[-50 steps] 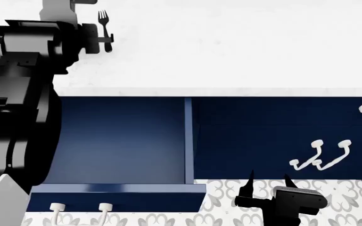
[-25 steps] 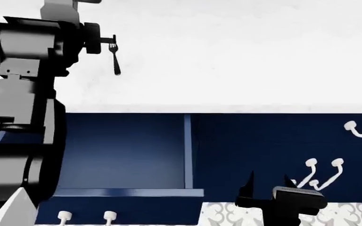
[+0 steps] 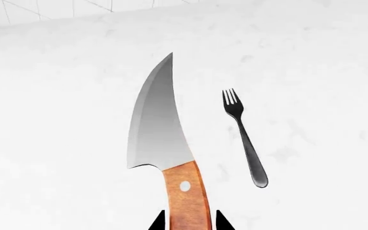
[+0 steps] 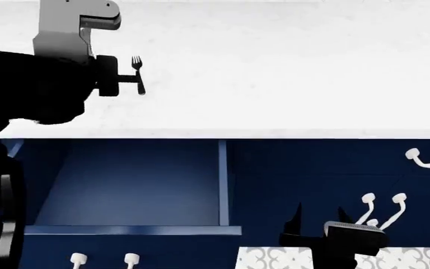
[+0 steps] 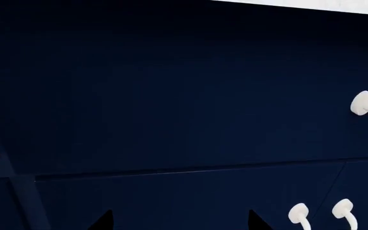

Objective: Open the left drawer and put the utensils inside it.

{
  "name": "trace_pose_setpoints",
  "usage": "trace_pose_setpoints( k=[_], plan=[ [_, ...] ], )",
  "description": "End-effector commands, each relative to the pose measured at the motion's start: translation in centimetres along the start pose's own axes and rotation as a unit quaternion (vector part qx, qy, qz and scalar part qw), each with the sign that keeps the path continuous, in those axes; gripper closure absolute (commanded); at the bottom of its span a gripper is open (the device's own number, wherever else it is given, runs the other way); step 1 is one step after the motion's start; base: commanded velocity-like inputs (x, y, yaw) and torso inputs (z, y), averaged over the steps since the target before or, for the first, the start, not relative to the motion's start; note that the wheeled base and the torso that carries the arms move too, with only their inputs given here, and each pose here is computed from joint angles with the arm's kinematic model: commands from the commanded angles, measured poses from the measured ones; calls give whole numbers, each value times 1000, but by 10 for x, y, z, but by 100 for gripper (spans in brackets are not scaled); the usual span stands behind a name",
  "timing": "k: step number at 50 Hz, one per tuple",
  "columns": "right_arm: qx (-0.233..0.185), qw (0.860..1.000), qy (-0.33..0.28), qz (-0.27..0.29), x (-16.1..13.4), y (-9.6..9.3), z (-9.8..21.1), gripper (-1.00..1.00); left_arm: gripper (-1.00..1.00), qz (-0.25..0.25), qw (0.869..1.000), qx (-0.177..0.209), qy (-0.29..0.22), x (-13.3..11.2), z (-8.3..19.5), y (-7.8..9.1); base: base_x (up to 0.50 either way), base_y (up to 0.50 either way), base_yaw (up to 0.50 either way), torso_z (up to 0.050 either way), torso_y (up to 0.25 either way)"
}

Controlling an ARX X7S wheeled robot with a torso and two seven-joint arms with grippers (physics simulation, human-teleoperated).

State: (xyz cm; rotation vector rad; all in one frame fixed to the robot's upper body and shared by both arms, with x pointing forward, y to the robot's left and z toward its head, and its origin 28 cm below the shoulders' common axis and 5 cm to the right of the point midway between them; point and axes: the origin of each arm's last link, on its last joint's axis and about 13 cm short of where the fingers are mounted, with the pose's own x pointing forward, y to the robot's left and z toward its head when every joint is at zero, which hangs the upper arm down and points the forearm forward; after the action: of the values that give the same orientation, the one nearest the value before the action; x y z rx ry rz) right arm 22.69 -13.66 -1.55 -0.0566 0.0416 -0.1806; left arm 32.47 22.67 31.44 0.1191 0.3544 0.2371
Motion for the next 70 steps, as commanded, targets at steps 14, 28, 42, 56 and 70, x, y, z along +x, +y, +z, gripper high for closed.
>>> trace_pose_setpoints(
  k=[14, 28, 42, 56, 70],
  plan=[
    [-1, 1000, -3, 0, -1, 0, 1, -100, 100, -120, 987, 60, 88, -149, -35, 16, 0, 0, 0, 0, 0],
    [-1, 1000, -3, 0, -1, 0, 1, -100, 100, -201, 947, 231, 100, -140, -42, 24, 0, 0, 0, 0, 0],
    [-1, 1000, -3, 0, -1, 0, 1, -100, 100, -300, 885, 351, 63, -126, 18, 69, 0, 0, 0, 0, 0],
    [-1, 1000, -3, 0, -1, 0, 1, -100, 100, -353, 832, 407, 135, -102, 13, 89, 0, 0, 0, 0, 0],
    [-1, 1000, -3, 0, -1, 0, 1, -100, 100, -344, 828, 398, 193, -61, 17, 83, 0, 0, 0, 0, 0]
  ],
)
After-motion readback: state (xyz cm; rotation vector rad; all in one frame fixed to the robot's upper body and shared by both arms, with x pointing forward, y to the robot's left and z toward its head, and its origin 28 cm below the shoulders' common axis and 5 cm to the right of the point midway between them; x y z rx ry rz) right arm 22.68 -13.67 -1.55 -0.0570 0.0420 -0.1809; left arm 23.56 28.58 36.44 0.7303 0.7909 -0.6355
